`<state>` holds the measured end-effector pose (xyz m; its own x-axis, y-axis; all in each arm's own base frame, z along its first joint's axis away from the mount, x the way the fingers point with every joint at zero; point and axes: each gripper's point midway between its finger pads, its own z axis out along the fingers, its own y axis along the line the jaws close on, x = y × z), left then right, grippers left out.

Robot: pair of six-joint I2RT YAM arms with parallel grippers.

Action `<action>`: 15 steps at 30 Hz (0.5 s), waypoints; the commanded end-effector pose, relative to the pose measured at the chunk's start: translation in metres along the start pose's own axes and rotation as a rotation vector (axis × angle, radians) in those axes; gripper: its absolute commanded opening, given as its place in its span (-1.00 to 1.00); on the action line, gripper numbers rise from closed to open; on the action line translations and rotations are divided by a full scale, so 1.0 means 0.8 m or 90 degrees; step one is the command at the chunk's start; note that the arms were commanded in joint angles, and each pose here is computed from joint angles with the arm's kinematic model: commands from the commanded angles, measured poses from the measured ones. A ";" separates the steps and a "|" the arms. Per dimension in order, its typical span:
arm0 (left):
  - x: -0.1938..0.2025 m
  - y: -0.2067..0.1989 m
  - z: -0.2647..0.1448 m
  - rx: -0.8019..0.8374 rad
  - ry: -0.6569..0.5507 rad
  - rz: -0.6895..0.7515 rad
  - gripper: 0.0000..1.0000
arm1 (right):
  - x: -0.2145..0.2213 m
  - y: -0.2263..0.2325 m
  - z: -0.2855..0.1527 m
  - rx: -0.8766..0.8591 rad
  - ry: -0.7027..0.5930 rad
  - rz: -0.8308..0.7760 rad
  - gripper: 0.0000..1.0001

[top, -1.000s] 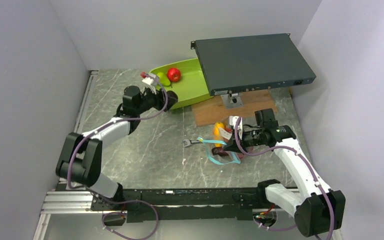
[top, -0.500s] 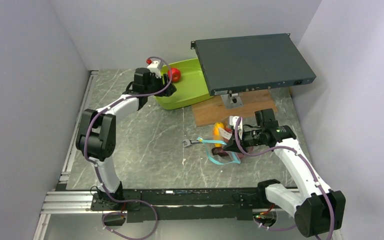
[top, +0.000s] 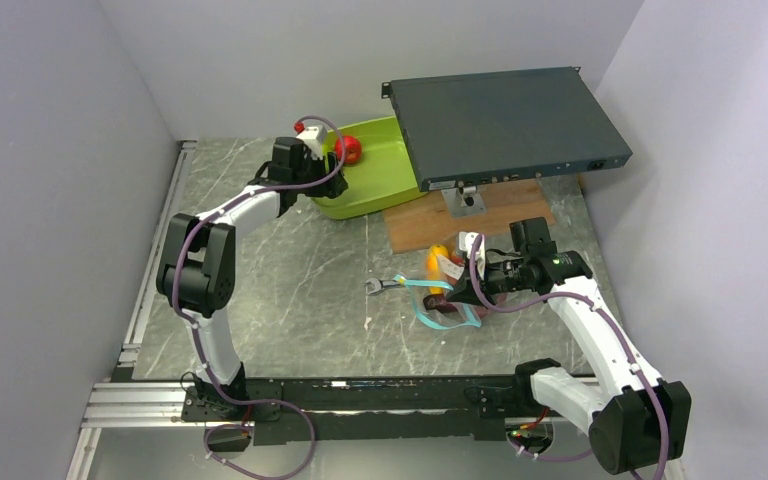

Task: Open the zip-top bag and remove the fake food
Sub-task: Place the fake fruit in the bin.

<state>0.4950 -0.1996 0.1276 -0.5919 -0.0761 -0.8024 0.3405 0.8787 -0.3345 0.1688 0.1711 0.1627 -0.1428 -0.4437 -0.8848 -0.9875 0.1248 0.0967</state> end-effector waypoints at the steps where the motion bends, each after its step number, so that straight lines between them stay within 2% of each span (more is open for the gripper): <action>1: -0.051 -0.019 -0.026 0.009 -0.071 0.034 0.44 | -0.012 0.001 -0.001 -0.005 -0.017 -0.032 -1.00; 2: -0.052 -0.019 -0.029 0.008 -0.074 0.038 0.50 | -0.012 0.001 -0.001 -0.004 -0.017 -0.033 -1.00; 11: -0.071 -0.027 -0.055 0.011 -0.121 0.064 0.61 | -0.011 0.001 -0.001 -0.004 -0.016 -0.031 -1.00; 15: -0.086 -0.027 -0.089 -0.010 -0.182 0.082 0.68 | -0.011 0.000 -0.002 -0.001 -0.015 -0.032 -1.00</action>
<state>0.4838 -0.1907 0.1758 -0.4774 -0.0765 -0.8754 0.3763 0.8825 -0.2823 0.1688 0.1711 0.1627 -0.1428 -0.4439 -0.8846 -0.9874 0.1250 0.0966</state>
